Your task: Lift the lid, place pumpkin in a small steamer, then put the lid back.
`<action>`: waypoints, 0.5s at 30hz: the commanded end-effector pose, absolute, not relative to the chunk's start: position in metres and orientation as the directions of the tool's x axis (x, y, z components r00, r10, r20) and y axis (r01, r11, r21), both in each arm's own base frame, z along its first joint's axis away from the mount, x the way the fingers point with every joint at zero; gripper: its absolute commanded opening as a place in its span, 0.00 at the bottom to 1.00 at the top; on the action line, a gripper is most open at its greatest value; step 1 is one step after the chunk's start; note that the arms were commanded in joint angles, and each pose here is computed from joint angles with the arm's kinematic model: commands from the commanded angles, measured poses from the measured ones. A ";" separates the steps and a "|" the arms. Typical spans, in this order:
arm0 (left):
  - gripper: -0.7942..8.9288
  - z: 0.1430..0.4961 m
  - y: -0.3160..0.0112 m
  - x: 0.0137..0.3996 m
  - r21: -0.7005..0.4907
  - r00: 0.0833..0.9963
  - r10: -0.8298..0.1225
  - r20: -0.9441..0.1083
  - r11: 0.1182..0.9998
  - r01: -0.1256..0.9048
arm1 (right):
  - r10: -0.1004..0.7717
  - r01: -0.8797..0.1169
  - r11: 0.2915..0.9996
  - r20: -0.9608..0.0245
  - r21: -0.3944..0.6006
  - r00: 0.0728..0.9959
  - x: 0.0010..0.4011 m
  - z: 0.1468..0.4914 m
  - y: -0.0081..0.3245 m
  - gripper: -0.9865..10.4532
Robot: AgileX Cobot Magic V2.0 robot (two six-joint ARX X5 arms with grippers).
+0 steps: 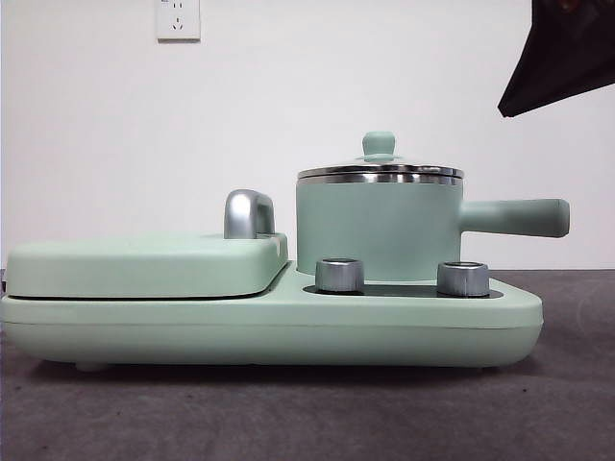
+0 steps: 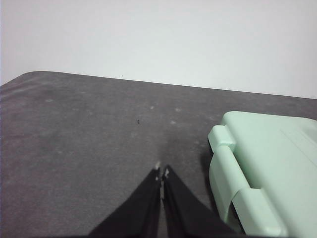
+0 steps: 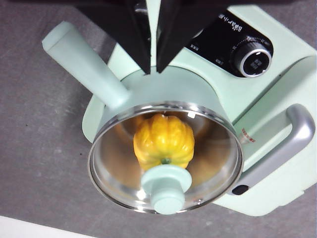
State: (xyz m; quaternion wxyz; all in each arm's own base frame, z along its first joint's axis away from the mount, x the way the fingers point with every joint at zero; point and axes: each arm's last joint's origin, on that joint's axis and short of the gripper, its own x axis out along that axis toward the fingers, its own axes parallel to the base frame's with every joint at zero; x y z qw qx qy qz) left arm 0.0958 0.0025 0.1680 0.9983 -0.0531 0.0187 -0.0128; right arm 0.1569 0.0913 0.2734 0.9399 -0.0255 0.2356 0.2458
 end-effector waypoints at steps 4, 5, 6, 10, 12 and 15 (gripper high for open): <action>0.09 0.162 0.003 0.097 -0.101 0.999 -0.026 -0.045 0.995 0.022 | 0.446 -0.491 0.871 -0.373 -0.029 0.814 0.150 0.290 0.083 0.10; 0.09 0.162 0.003 0.097 -0.101 0.999 -0.026 -0.045 0.995 0.022 | 0.439 -0.482 0.875 -0.357 -0.038 0.825 0.148 0.292 0.080 0.10; 0.09 0.162 0.003 0.097 -0.101 0.999 -0.026 -0.045 0.995 0.022 | 0.428 -0.469 0.882 -0.340 -0.044 0.837 0.146 0.295 0.075 0.10; 0.09 0.162 0.003 0.097 -0.101 0.999 -0.026 -0.045 0.995 0.022 | 0.347 -0.374 0.926 -0.289 -0.043 0.892 0.137 0.290 0.053 0.10; 0.09 0.162 0.003 0.097 -0.101 0.999 -0.026 -0.045 0.995 0.022 | 0.297 -0.319 0.947 -0.270 -0.041 0.916 0.132 0.279 0.043 0.10; 0.09 0.162 0.003 0.097 -0.101 0.999 -0.026 -0.045 0.995 0.022 | 0.248 -0.261 0.965 -0.220 -0.033 0.943 0.124 0.260 0.030 0.10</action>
